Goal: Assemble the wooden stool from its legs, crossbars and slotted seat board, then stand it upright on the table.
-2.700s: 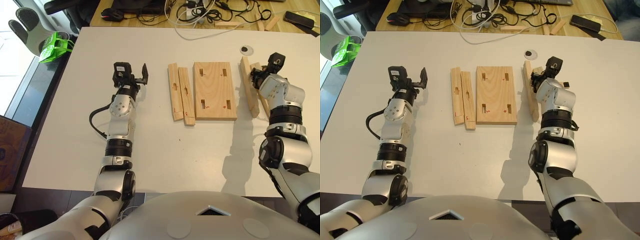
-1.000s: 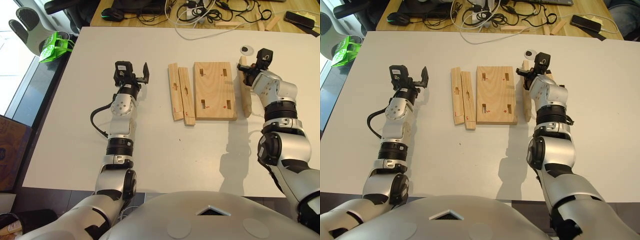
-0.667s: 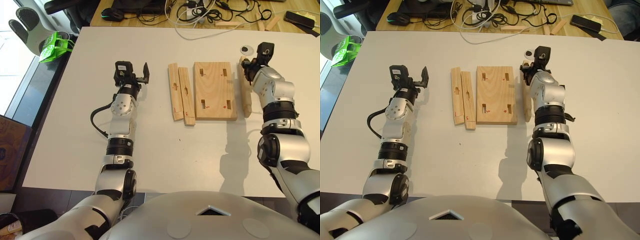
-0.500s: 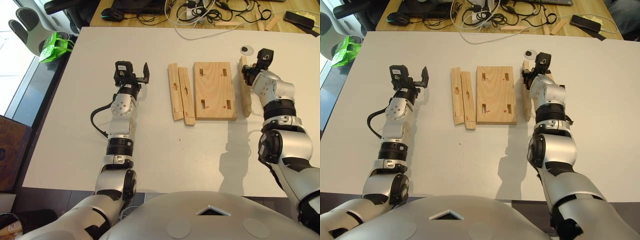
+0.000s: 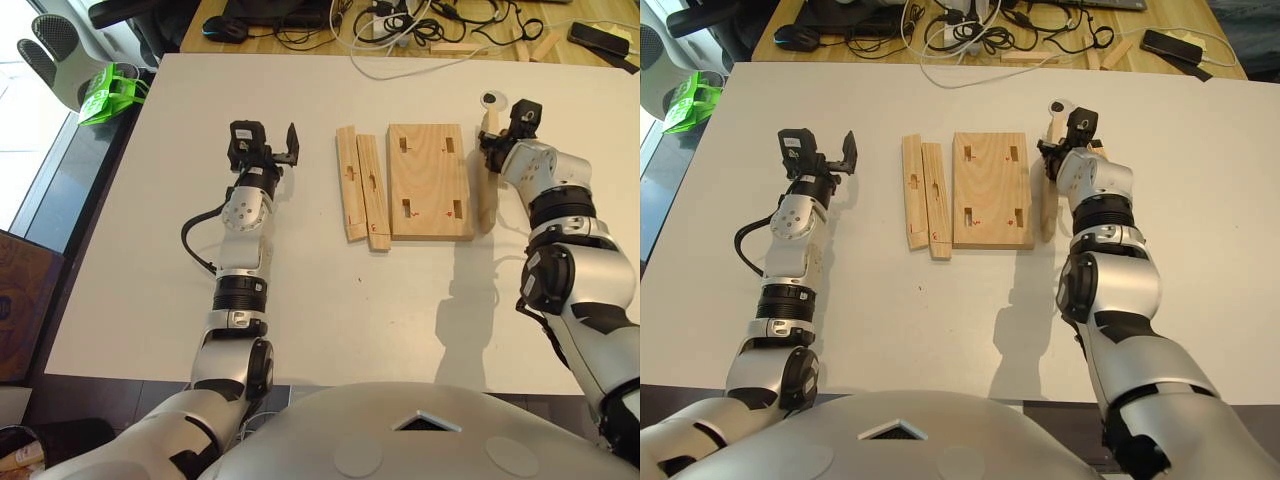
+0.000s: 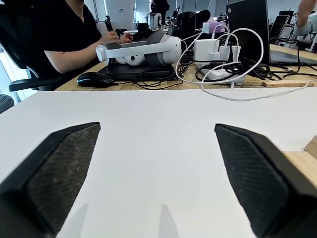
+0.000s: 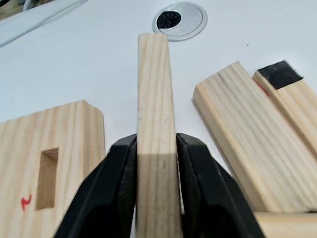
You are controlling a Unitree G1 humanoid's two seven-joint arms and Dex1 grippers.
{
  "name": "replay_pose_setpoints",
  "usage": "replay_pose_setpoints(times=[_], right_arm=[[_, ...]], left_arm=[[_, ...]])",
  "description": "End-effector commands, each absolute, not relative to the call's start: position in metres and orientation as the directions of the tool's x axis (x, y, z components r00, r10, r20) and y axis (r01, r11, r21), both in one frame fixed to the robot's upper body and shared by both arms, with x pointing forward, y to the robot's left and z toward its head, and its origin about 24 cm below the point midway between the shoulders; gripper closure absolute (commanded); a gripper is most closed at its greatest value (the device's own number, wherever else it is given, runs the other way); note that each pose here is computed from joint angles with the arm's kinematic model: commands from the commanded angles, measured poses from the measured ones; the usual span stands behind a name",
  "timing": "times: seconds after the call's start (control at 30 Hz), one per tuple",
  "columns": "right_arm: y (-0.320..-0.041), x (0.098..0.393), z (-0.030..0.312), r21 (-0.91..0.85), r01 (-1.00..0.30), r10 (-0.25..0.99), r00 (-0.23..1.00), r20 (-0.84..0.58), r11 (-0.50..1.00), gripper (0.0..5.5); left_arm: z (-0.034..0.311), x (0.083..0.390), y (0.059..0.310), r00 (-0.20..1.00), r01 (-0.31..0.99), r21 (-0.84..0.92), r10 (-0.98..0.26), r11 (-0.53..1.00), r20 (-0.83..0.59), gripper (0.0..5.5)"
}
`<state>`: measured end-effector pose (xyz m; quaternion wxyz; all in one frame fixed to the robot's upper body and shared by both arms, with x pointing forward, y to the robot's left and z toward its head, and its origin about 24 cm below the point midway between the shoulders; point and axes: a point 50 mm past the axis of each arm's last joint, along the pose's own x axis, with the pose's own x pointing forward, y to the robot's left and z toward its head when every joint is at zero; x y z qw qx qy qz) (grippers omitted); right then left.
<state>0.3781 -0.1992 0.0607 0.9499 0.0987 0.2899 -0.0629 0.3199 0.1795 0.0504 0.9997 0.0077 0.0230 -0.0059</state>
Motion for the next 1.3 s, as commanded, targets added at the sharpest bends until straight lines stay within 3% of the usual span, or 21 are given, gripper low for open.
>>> replay_pose_setpoints(times=[0.03,0.17,0.3,0.43,0.53,0.87,1.13,1.3], right_arm=[[-0.197,0.381,0.083,0.034,0.131,-0.106,0.905,-0.411,0.991,4.46],[-0.178,0.378,0.111,-0.136,0.012,-0.045,0.971,-0.235,0.991,4.46],[-0.152,0.373,0.129,-0.438,-0.164,0.138,0.986,-0.090,0.884,4.47],[-0.131,0.369,0.137,-0.704,-0.229,0.323,0.946,0.002,0.673,4.47],[-0.123,0.368,0.141,-0.802,-0.190,0.390,0.919,0.059,0.567,4.47],[-0.082,0.358,0.143,-0.863,-0.187,0.548,0.828,0.119,0.470,4.48],[-0.076,0.350,0.136,-0.892,-0.206,0.606,0.790,0.092,0.403,4.48],[-0.074,0.348,0.131,-0.902,-0.216,0.622,0.780,0.071,0.375,4.48]], left_arm=[[0.072,0.328,0.178,1.000,-0.004,-0.050,0.003,0.999,-0.009,1.22],[0.115,0.342,0.166,0.997,0.041,-0.121,-0.033,0.992,0.068,1.22],[0.153,0.356,0.145,0.983,0.181,-0.279,-0.175,0.943,0.046,1.22],[0.170,0.347,0.115,0.904,0.358,-0.560,-0.428,0.747,0.008,1.22],[0.176,0.335,0.093,0.853,0.381,-0.711,-0.521,0.591,0.024,1.22],[0.162,0.326,0.086,0.879,0.290,-0.719,-0.474,0.631,-0.062,1.22],[0.163,0.328,0.087,0.906,0.236,-0.735,-0.418,0.635,-0.071,1.22],[0.166,0.327,0.086,0.908,0.239,-0.737,-0.414,0.632,-0.060,2.03]])
